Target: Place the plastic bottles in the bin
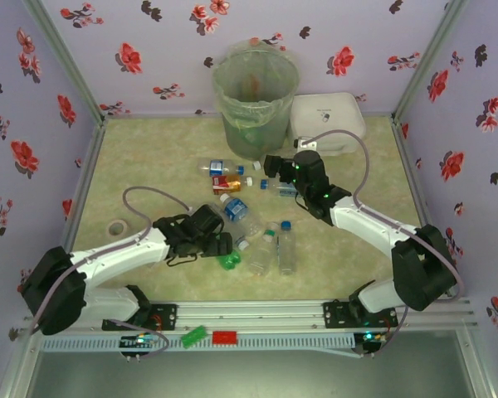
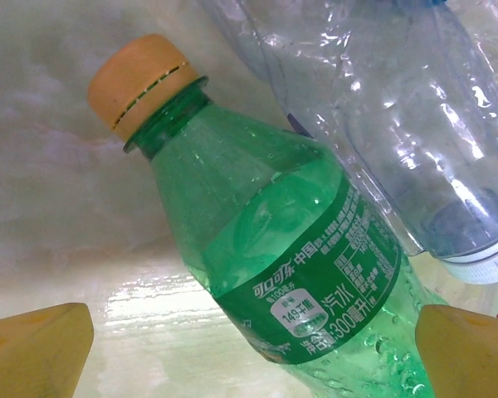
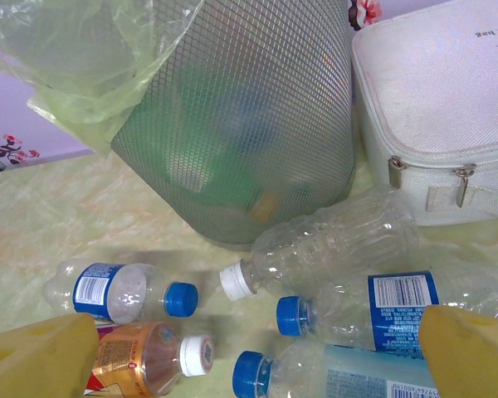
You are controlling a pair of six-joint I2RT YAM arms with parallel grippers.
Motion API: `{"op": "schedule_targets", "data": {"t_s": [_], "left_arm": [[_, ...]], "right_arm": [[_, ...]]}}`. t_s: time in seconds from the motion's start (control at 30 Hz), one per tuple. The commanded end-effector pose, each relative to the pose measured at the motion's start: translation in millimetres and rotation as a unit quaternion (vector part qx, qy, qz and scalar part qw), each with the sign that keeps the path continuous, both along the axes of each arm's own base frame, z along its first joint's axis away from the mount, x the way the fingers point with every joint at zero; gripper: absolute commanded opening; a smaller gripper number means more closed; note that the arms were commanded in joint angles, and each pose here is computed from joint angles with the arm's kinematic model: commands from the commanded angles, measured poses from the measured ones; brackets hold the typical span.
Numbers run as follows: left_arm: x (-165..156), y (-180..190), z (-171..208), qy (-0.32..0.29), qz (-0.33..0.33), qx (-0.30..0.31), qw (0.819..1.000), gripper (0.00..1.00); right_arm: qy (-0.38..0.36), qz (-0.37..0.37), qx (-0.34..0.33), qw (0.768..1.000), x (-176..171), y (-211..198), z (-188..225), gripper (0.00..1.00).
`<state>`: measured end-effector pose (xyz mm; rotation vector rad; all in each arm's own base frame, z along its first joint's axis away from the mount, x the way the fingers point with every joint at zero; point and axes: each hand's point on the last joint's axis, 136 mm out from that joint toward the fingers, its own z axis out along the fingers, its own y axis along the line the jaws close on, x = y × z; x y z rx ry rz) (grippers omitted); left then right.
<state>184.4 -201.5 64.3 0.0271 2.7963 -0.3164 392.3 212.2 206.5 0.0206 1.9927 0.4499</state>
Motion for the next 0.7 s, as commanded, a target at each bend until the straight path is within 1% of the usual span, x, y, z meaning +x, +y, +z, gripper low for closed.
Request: {"op": "schedule_targets", "data": {"t_s": [0.0, 0.1, 0.2, 0.43, 0.57, 0.67], "left_arm": [[-3.9, 20.9, -12.0, 0.008, -0.015, 0.069, 0.997, 1.00], [-3.4, 37.3, -14.6, 0.004, -0.021, 0.109, 0.994, 1.00], [-1.0, 46.8, -13.8, -0.003, -0.016, 0.121, 0.993, 1.00], [7.4, 40.3, -15.9, -0.019, -0.011, 0.106, 0.994, 0.99], [11.4, 30.8, -25.1, -0.017, -0.009, 0.092, 0.996, 0.98], [11.9, 25.7, -32.1, -0.010, -0.011, 0.086, 0.996, 0.94]], "right_arm": [[-0.012, -0.003, 0.002, 1.000, 6.5, 4.4, 10.1, 1.00], [-0.010, -0.002, -0.002, 1.000, 7.0, 4.6, 8.5, 1.00], [-0.010, -0.003, -0.004, 1.000, 8.0, 4.8, 7.2, 1.00], [-0.003, 0.001, -0.003, 1.000, 8.9, 7.5, 1.9, 1.00], [-0.003, 0.000, -0.007, 1.000, 8.9, 6.6, 2.8, 1.00], [-0.003, -0.001, -0.008, 1.000, 8.6, 5.9, 3.3, 1.00]]}}
